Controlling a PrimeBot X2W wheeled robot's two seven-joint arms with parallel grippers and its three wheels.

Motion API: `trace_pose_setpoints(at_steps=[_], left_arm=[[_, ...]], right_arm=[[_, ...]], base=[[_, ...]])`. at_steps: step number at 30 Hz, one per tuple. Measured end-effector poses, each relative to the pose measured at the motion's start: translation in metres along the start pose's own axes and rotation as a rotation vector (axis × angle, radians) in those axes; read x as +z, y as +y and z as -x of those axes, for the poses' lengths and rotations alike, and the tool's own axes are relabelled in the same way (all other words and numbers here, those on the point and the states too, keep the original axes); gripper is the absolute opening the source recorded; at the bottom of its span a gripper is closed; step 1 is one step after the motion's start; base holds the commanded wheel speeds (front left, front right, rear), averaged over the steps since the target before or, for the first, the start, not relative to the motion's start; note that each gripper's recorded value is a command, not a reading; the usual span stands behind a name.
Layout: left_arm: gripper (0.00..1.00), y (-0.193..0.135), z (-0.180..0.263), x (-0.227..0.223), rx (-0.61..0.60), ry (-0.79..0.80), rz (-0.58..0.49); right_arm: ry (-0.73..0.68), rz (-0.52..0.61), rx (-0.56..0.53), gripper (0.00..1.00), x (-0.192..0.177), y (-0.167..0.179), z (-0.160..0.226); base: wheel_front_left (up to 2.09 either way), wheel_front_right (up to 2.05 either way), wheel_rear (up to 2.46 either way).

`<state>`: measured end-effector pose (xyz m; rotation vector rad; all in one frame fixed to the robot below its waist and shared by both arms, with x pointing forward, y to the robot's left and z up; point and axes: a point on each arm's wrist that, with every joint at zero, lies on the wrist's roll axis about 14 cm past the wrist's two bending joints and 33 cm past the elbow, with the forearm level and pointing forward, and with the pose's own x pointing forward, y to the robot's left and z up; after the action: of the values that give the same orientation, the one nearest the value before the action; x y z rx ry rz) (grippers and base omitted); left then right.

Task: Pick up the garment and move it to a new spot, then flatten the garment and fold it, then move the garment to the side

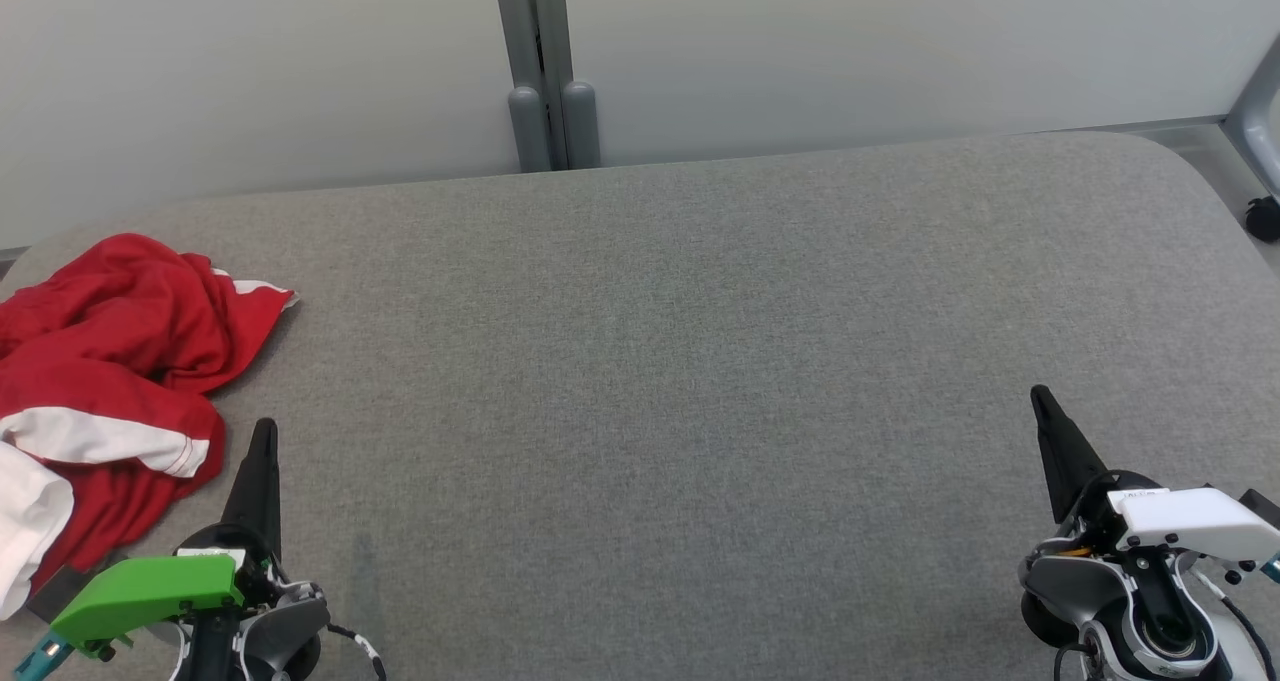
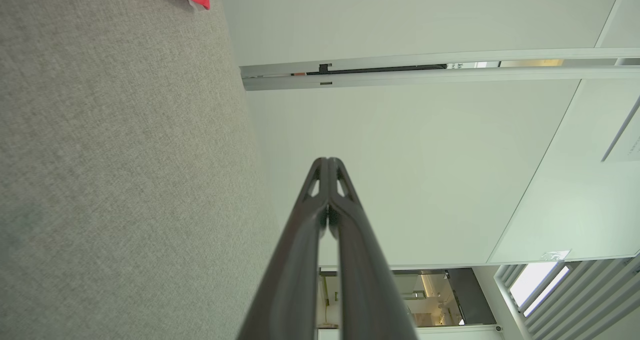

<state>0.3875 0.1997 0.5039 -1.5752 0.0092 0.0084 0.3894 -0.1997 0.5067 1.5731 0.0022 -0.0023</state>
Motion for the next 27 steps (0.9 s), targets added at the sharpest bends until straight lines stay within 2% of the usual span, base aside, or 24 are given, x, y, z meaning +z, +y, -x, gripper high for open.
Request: trace_pose_setpoints(at_steps=[27], left_arm=[[0.0,0.0,0.0,0.0,0.0,0.0,0.0]], right_arm=[[0.0,0.0,0.0,0.0,0.0,0.0,0.0]], base=[[0.0,0.0,0.0]])
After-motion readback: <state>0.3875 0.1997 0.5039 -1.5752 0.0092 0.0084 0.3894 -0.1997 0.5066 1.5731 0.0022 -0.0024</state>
